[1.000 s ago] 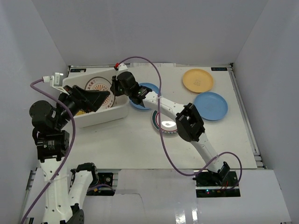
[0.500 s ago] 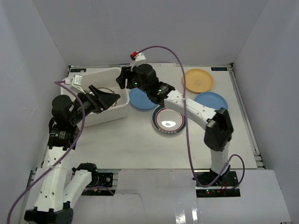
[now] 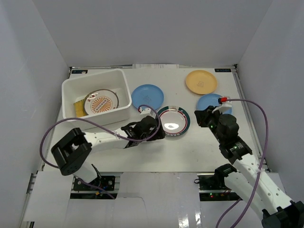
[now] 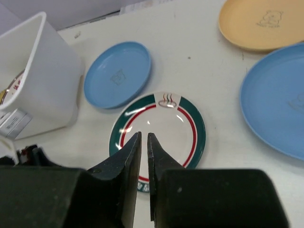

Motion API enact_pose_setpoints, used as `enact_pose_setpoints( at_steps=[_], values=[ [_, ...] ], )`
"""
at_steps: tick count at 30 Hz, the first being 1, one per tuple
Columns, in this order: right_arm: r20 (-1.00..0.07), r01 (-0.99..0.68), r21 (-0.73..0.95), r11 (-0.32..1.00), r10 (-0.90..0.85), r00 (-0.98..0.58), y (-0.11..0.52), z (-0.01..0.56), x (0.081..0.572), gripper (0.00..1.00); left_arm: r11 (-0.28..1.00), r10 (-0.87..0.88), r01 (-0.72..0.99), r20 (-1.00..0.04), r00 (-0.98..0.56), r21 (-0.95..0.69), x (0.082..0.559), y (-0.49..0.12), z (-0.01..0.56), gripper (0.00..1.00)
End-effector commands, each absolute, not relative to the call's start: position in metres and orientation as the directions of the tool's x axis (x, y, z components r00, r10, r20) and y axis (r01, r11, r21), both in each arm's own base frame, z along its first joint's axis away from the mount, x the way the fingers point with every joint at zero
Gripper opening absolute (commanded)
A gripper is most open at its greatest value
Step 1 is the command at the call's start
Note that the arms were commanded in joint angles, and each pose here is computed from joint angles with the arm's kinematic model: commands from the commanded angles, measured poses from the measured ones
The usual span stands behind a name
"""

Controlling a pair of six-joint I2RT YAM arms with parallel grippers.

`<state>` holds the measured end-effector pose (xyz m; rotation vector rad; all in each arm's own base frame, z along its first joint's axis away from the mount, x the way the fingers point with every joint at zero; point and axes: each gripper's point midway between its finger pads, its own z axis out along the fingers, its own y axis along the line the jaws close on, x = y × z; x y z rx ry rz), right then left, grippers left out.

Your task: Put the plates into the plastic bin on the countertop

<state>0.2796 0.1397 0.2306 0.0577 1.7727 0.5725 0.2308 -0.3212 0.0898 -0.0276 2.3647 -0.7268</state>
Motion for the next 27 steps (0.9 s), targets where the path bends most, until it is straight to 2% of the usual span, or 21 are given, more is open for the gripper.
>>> enact_pose_setpoints(
  at_steps=[1, 7, 11, 12, 14, 15, 17, 18, 21, 22, 23, 27],
  values=[
    [-0.882, -0.289, 0.436, 0.852, 0.342, -0.324, 0.136, 0.217, 0.253, 0.16, 0.826, -0.364, 0.079, -0.636, -0.681, -0.558, 0.266, -0.334, 0.096, 0.84],
    [-0.870, -0.318, 0.440, 0.840, 0.311, -0.382, 0.136, 0.197, 0.229, 0.25, 0.863, -0.376, 0.025, -0.673, -0.637, -0.505, 0.290, -0.339, 0.073, 0.83],
    [-0.862, -0.327, 0.444, 0.834, 0.299, -0.410, 0.139, 0.185, 0.224, 0.27, 0.894, -0.345, 0.014, -0.706, -0.618, -0.449, 0.302, -0.339, 0.044, 0.73],
    [-0.859, -0.328, 0.446, 0.833, 0.294, -0.420, 0.139, 0.182, 0.224, 0.27, 0.897, -0.339, 0.017, -0.713, -0.614, -0.441, 0.304, -0.340, 0.039, 0.64],
    [-0.854, -0.323, 0.445, 0.835, 0.287, -0.434, 0.139, 0.176, 0.222, 0.27, 0.907, -0.325, 0.015, -0.724, -0.609, -0.420, 0.306, -0.338, 0.035, 0.54],
    [-0.854, -0.323, 0.445, 0.835, 0.287, -0.435, 0.139, 0.176, 0.221, 0.27, 0.916, -0.313, 0.007, -0.727, -0.611, -0.401, 0.305, -0.335, 0.030, 0.42],
    [-0.856, -0.327, 0.446, 0.833, 0.289, -0.430, 0.138, 0.177, 0.220, 0.27, 0.917, -0.316, 0.000, -0.727, -0.610, -0.399, 0.304, -0.331, 0.029, 0.32],
    [-0.857, -0.328, 0.446, 0.833, 0.292, -0.424, 0.138, 0.179, 0.220, 0.28, 0.915, -0.320, -0.003, -0.724, -0.611, -0.402, 0.301, -0.327, 0.029, 0.22],
    [-0.860, -0.332, 0.442, 0.833, 0.290, -0.419, 0.138, 0.185, 0.221, 0.28, 0.907, -0.331, 0.003, -0.718, -0.612, -0.421, 0.292, -0.325, 0.032, 0.11],
    [-0.860, -0.332, 0.441, 0.834, 0.287, -0.421, 0.139, 0.186, 0.222, 0.28, 0.902, -0.332, 0.017, -0.719, -0.611, -0.431, 0.291, -0.327, 0.038, 0.03],
    [-0.865, -0.336, 0.435, 0.835, 0.285, -0.413, 0.139, 0.193, 0.222, 0.28, 0.901, -0.325, 0.031, -0.722, -0.610, -0.432, 0.289, -0.329, 0.042, 0.00],
    [-0.884, -0.337, 0.412, 0.846, 0.282, -0.373, 0.133, 0.216, 0.223, 0.32, 0.858, -0.336, 0.130, -0.734, -0.590, -0.497, 0.275, -0.342, 0.090, 0.00]
  ],
)
